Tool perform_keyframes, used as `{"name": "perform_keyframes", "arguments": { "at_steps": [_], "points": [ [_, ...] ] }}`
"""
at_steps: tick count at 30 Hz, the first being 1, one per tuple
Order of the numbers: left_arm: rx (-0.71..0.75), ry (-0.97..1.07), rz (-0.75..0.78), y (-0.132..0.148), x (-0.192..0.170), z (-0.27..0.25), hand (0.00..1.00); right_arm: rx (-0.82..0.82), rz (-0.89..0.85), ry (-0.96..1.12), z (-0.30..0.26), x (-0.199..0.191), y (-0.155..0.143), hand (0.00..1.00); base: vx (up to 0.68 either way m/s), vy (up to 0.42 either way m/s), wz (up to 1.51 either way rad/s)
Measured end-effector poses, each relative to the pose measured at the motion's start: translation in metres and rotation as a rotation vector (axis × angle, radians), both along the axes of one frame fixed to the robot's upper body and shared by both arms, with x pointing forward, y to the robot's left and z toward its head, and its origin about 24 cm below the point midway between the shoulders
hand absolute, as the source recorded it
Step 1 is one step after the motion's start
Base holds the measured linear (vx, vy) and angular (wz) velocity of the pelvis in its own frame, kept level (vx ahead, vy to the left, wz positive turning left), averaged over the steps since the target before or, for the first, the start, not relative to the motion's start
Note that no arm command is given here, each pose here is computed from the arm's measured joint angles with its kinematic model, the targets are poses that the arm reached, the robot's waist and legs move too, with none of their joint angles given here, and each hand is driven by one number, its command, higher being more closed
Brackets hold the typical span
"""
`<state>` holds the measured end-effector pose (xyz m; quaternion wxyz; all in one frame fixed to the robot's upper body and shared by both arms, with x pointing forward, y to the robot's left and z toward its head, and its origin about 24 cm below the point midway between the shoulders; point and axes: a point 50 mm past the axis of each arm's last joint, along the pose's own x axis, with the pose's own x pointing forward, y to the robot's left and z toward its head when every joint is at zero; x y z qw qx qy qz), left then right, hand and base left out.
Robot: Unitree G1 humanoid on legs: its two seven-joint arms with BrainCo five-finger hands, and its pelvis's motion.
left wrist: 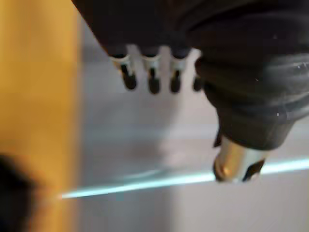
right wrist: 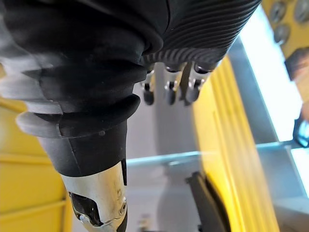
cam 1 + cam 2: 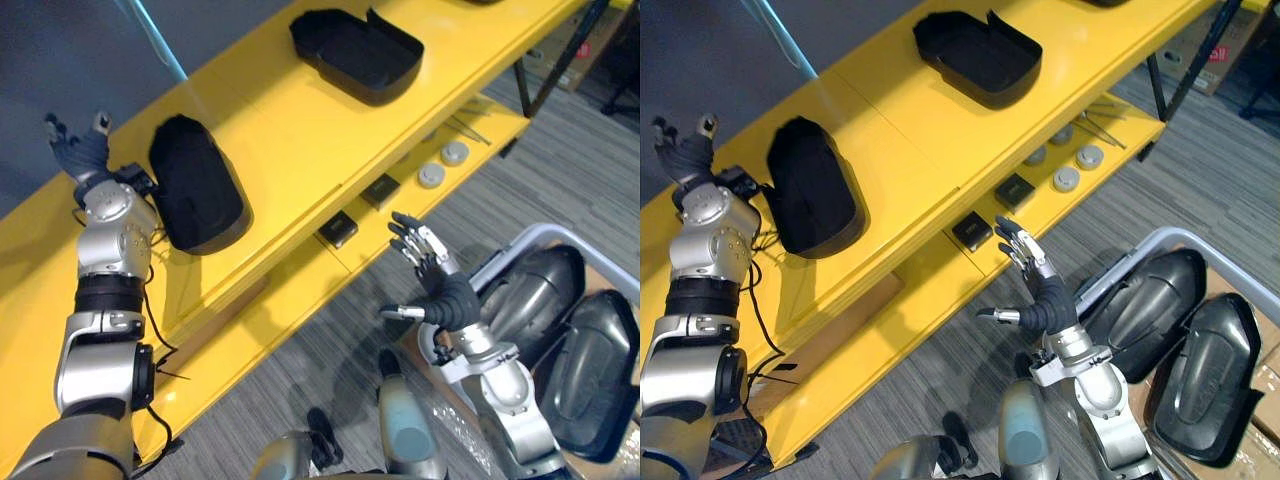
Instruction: Walk over and take plastic housings, then place them on the shelf
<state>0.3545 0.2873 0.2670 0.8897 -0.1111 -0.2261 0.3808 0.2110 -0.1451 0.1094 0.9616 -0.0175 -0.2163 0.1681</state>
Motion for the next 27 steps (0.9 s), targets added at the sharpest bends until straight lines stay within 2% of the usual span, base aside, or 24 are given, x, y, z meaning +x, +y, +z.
{"name": "perform_keyframes", "arguments": {
  "at_steps": [3, 8, 12, 16, 18, 22, 26, 27],
  "points": [
    [0.064, -0.067, -0.085, -0.011, -0.005, 0.01, 0.0, 0.022, -0.034, 0.01, -0.002, 0.002, 0.0, 0.0, 0.07, 0.019, 0.19],
    [0.067, 0.018, -0.092, -0.004, -0.005, -0.016, 0.0, 0.045, -0.079, 0.03, -0.005, 0.004, -0.002, 0.0, 0.01, 0.001, 0.09],
    [0.095, -0.167, -0.105, -0.004, -0.017, 0.001, 0.0, 0.073, -0.099, 0.036, -0.006, 0.004, -0.004, 0.0, 0.0, 0.005, 0.04],
    [0.188, -0.404, -0.153, -0.021, -0.069, -0.006, 0.0, 0.126, -0.159, 0.089, -0.017, 0.002, -0.015, 0.0, 0.06, 0.007, 0.17],
    [0.139, -0.445, -0.191, -0.04, -0.116, -0.052, 0.0, 0.128, -0.223, 0.107, -0.022, 0.0, -0.027, 0.0, 0.09, 0.02, 0.23],
    [0.078, -0.31, -0.12, -0.048, -0.175, -0.111, 0.0, 0.159, -0.323, 0.082, -0.018, 0.0, -0.044, 0.0, 0.02, -0.021, 0.47],
    [0.101, -0.287, -0.079, -0.044, -0.201, -0.118, 0.0, 0.19, -0.328, 0.045, -0.01, 0.006, -0.042, 0.0, -0.04, -0.013, 0.24],
    [0.137, -0.252, -0.126, -0.05, -0.207, -0.125, 0.0, 0.262, -0.407, 0.037, -0.009, 0.014, -0.045, 0.0, -0.02, -0.003, 0.08]
  ]
}}
